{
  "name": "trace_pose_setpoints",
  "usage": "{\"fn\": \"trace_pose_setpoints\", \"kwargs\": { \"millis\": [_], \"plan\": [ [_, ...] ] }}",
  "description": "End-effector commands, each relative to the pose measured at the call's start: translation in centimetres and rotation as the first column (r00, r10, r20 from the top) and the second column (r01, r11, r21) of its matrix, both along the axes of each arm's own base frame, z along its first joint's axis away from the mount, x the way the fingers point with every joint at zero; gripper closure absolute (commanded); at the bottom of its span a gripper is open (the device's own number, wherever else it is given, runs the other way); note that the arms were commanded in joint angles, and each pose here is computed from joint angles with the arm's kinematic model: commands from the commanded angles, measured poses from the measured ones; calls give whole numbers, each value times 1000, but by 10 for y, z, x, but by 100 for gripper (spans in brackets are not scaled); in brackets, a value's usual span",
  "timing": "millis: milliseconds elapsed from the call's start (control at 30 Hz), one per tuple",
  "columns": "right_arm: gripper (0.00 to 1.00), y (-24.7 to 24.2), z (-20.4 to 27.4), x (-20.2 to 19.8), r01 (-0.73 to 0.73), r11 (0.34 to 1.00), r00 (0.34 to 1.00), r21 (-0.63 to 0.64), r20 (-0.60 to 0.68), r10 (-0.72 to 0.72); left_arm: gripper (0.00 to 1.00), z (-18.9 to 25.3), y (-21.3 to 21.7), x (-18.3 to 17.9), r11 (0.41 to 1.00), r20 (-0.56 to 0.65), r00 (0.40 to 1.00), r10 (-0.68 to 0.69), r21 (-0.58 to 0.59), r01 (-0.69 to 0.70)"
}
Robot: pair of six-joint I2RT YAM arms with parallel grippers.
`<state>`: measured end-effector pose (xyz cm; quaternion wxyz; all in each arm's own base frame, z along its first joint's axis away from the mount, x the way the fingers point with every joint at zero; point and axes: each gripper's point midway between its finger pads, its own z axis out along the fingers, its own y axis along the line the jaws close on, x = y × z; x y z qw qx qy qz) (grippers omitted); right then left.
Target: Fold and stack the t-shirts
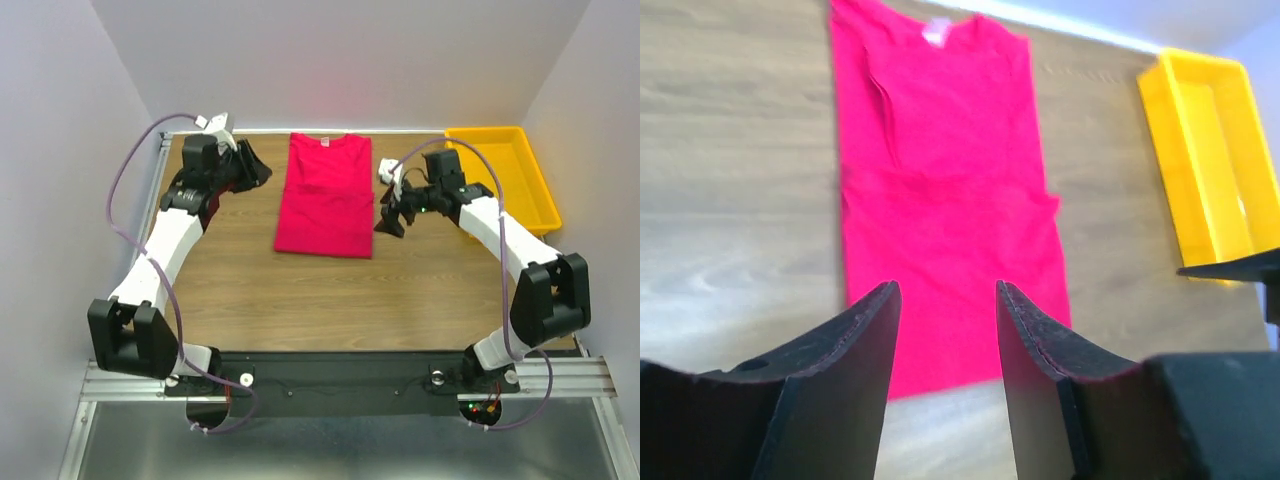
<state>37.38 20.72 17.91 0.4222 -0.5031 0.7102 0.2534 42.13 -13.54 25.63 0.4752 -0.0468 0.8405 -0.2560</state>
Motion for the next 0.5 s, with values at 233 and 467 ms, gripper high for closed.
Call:
{"fn": "trace_pose_setpoints", "kwargs": {
  "millis": [233,467],
  "plan": [
    [18,16,-71,-79,-273,948,961,-166,-12,275,48,-166,-12,-109,990,-406,911,-74,-141,17],
    [19,12,-81,-64,-206,957,978,-206,-6,209,48,-186,-16,-101,980,-407,912,-43,-196,-41]
  ]
}}
